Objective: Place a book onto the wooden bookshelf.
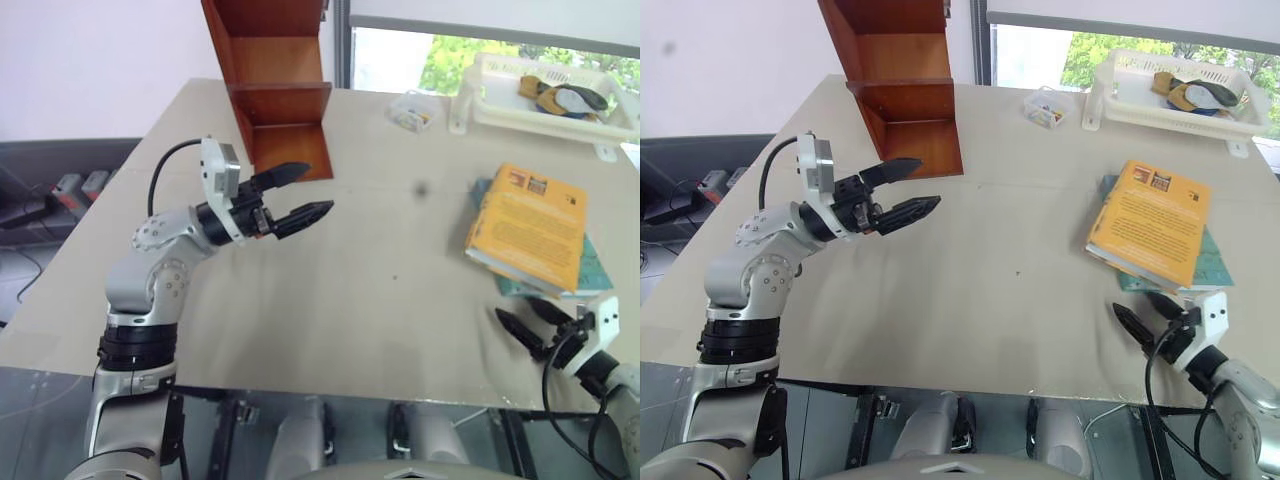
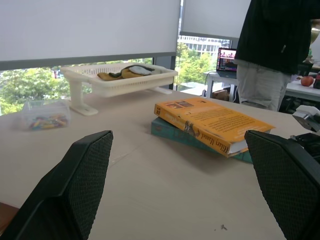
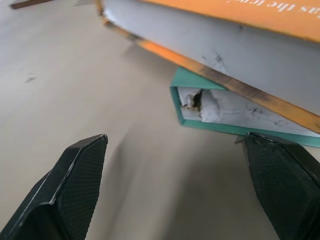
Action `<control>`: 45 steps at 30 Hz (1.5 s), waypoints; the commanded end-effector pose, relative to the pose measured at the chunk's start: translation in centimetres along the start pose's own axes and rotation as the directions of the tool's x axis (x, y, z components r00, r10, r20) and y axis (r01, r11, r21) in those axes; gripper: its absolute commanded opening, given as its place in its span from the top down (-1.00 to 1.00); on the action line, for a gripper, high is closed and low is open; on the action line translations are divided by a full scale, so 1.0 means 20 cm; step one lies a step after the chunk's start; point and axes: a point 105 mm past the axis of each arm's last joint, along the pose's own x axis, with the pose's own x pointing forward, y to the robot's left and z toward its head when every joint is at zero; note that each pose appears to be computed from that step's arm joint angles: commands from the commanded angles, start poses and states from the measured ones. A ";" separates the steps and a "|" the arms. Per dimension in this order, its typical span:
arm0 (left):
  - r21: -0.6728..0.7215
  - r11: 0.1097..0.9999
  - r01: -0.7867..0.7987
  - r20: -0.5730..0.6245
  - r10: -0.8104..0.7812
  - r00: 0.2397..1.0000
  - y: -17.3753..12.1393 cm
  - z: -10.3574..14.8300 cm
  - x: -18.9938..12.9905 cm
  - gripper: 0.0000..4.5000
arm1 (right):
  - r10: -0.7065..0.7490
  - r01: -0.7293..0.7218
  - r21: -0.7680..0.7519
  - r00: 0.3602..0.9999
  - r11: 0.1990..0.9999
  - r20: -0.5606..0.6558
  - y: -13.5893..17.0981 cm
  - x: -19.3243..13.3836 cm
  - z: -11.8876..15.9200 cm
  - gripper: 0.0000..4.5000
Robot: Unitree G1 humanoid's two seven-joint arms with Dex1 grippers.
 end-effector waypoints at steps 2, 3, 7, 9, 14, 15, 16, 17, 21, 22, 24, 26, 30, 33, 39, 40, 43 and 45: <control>0.042 0.999 0.019 0.021 -0.020 1.000 -0.01 0.05 0.01 -0.99 | 0.100 -0.090 0.112 0.991 0.990 -0.087 0.12 0.04 -0.12 -1.00; 0.041 0.999 0.019 0.020 -0.020 1.000 -0.02 0.05 0.01 -0.99 | 0.109 -0.098 0.115 0.990 0.988 -0.091 0.13 0.04 -0.12 -1.00; 0.041 0.999 0.017 0.017 -0.017 1.000 -0.02 0.05 0.00 -0.99 | 0.112 -0.102 0.109 0.989 0.989 -0.096 0.14 0.05 -0.12 -1.00; 0.041 0.999 0.016 0.015 -0.017 1.000 -0.02 0.05 0.00 -0.99 | 0.120 -0.110 0.108 0.989 0.988 -0.085 0.16 0.05 -0.10 -1.00; 0.037 0.999 0.018 0.007 -0.018 1.000 -0.02 0.04 -0.01 -0.99 | 0.134 -0.128 0.085 0.988 0.988 -0.070 0.18 0.06 -0.06 -1.00; 0.036 0.999 0.019 0.006 -0.019 1.000 -0.02 0.04 0.00 -0.99 | 0.126 -0.121 0.081 0.990 0.989 -0.067 0.18 0.07 -0.05 -1.00; 0.035 0.999 0.020 0.005 -0.020 1.000 -0.02 0.04 -0.01 -0.99 | 0.121 -0.116 0.078 0.991 0.990 -0.065 0.18 0.07 -0.05 -1.00; 0.035 0.999 0.021 0.005 -0.021 1.000 -0.02 0.04 0.00 -0.99 | 0.121 -0.117 0.072 0.991 0.991 -0.060 0.19 0.08 -0.05 -1.00; 0.037 0.999 0.024 0.003 -0.024 1.000 -0.02 0.04 0.00 -0.99 | 0.062 -0.060 0.046 0.997 0.997 -0.038 0.17 0.08 -0.04 -1.00; 0.038 0.999 0.025 0.003 -0.025 1.000 -0.02 0.04 0.00 -0.99 | 0.051 -0.049 0.050 0.998 0.998 -0.033 0.17 0.08 -0.04 -1.00; 0.040 0.999 0.027 0.001 -0.027 1.000 -0.02 0.05 0.00 -0.99 | 0.043 -0.041 0.058 0.999 0.997 -0.026 0.16 0.06 -0.05 -1.00; 0.041 0.999 0.028 0.001 -0.028 1.000 -0.01 0.05 0.00 -0.99 | 0.022 -0.020 0.057 0.999 0.998 -0.032 0.14 0.02 -0.06 -1.00; 0.044 0.999 0.030 0.000 -0.030 1.000 -0.01 0.05 0.00 -0.99 | -0.046 0.048 0.041 0.998 0.998 -0.046 0.05 -0.08 -0.07 -1.00; 0.045 0.998 0.034 0.000 -0.034 0.999 -0.01 0.05 0.00 -0.99 | -0.114 0.116 0.016 0.991 0.993 -0.066 -0.05 -0.20 -0.07 -1.00; 0.043 0.998 0.042 0.003 -0.042 0.999 0.00 0.05 0.01 -0.99 | -0.269 0.265 -0.079 0.962 0.961 -0.040 -0.26 -0.40 -0.01 -1.00; 0.043 0.998 0.044 0.004 -0.044 0.999 0.00 0.05 0.02 -0.99 | -0.300 0.295 -0.112 0.954 0.949 -0.026 -0.29 -0.42 0.01 -1.00; 0.043 0.998 0.047 0.005 -0.048 0.999 0.00 0.05 0.02 -0.99 | -0.370 0.366 -0.176 0.929 0.914 0.010 -0.36 -0.47 0.03 -1.00; 0.043 0.998 0.049 0.005 -0.049 0.999 -0.01 0.05 0.02 -0.99 | -0.418 0.416 -0.201 0.908 0.887 0.034 -0.41 -0.50 0.03 -1.00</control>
